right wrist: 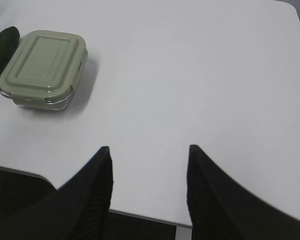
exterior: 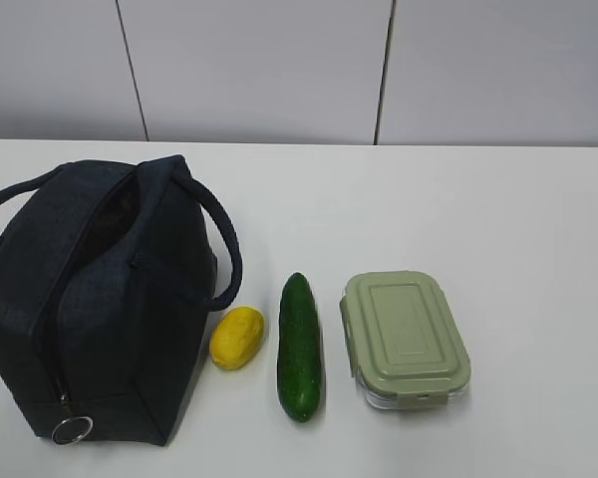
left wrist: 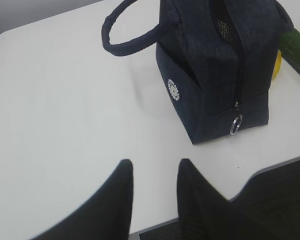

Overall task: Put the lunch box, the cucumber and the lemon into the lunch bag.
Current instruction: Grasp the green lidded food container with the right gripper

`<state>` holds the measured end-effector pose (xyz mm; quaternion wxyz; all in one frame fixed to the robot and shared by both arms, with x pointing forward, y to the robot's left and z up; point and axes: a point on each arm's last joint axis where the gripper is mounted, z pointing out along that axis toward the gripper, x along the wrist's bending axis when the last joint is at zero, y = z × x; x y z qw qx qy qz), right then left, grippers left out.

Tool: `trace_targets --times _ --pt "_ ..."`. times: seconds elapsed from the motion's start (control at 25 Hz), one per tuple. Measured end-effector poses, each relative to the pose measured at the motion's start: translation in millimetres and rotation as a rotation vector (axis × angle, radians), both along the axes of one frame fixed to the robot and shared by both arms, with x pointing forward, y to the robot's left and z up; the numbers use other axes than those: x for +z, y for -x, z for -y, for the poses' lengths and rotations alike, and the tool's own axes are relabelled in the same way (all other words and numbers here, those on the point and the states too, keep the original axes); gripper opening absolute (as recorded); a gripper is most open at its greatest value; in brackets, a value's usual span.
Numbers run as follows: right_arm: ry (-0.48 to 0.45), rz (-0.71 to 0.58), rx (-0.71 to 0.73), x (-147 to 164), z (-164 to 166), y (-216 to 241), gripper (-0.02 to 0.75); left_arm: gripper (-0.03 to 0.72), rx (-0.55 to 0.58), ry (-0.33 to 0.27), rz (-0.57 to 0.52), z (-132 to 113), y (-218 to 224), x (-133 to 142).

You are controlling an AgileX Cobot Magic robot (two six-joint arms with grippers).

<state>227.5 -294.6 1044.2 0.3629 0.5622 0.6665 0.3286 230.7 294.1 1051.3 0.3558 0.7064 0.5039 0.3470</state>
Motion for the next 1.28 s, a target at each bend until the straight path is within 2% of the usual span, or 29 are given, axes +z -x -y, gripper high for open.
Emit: trace_targets --times 1.28 --pt "-0.002 0.004 0.002 1.0 -0.2 0.4 0.365 0.202 -0.010 0.010 -0.001 0.9 0.1 0.1"
